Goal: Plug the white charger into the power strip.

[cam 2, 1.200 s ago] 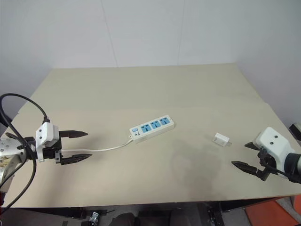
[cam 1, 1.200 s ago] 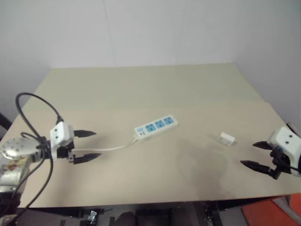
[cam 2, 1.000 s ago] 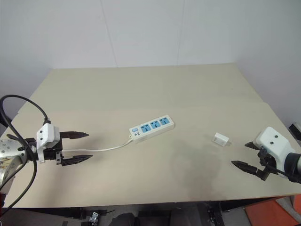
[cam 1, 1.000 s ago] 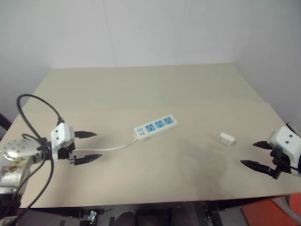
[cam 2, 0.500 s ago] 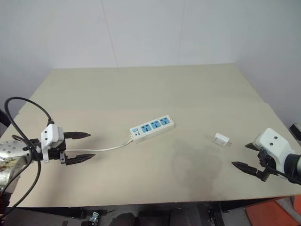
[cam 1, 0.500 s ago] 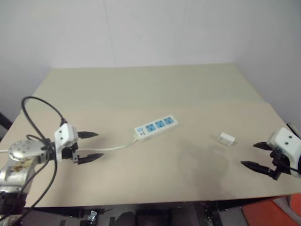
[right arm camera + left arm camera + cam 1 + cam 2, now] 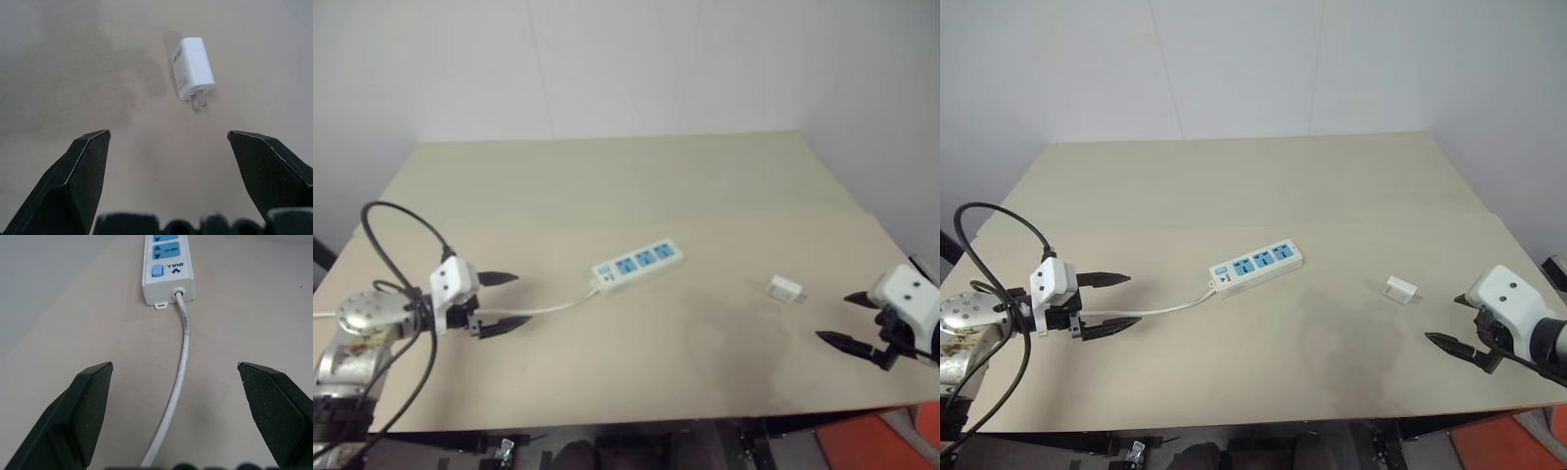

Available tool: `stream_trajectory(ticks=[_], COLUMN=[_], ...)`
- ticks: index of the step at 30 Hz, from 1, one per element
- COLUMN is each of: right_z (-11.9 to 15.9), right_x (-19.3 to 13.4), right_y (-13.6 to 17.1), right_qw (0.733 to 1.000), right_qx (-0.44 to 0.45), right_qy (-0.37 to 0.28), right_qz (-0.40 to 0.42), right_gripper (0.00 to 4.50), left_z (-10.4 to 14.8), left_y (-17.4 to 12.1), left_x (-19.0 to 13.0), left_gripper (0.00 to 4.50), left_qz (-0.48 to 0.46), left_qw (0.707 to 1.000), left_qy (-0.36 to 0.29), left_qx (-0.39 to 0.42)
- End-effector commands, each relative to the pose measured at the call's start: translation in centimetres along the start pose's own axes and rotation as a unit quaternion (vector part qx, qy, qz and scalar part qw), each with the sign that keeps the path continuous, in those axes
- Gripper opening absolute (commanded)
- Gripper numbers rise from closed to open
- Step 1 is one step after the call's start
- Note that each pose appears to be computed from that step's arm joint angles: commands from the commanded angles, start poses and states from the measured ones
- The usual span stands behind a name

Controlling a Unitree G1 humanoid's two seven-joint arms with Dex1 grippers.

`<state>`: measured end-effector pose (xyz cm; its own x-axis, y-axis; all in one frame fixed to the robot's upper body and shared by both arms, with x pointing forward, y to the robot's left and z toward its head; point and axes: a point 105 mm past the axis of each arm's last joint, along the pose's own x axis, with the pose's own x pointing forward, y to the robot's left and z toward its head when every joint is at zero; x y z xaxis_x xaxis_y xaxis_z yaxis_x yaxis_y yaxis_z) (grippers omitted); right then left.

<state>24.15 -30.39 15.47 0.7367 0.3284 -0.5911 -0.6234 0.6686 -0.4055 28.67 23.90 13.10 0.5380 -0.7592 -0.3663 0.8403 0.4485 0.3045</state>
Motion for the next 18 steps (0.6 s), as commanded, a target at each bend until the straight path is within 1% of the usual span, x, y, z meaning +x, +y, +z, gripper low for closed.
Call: stream_trajectory(ticks=[1, 5, 7, 9, 12, 18], right_z=[1.0, 1.2, 1.3, 2.0, 3.1, 4.1], right_x=[0.0, 0.1, 0.2, 0.5, 1.2, 2.3], right_y=[-0.3, -0.4, -0.5, -0.6, -1.1, -0.8], right_qw=[1.000, 0.999, 0.999, 0.999, 0.997, 0.996], right_qx=[-0.025, -0.028, -0.029, -0.022, -0.016, -0.027], right_qy=[-0.015, -0.015, -0.019, -0.040, -0.062, -0.074], right_qz=[-0.010, -0.011, -0.013, -0.018, -0.031, -0.032], right_gripper=[4.50, 4.50, 4.50, 4.50, 4.50, 4.50], left_z=[0.7, 0.5, 0.7, 1.6, 2.7, 3.0], left_y=[0.5, 0.5, 0.6, 1.0, 0.9, 2.1], left_x=[-0.4, -0.1, 0.7, 2.0, 4.5, 9.4], left_gripper=[4.48, 4.48, 4.48, 4.48, 4.48, 4.48], left_qz=[0.018, 0.025, 0.021, 0.016, -0.026, -0.067], left_qw=[1.000, 0.999, 0.998, 0.993, 0.987, 0.983], left_qy=[-0.014, -0.022, -0.051, -0.105, -0.151, -0.169], left_qx=[0.014, 0.008, -0.009, -0.042, -0.044, -0.032])
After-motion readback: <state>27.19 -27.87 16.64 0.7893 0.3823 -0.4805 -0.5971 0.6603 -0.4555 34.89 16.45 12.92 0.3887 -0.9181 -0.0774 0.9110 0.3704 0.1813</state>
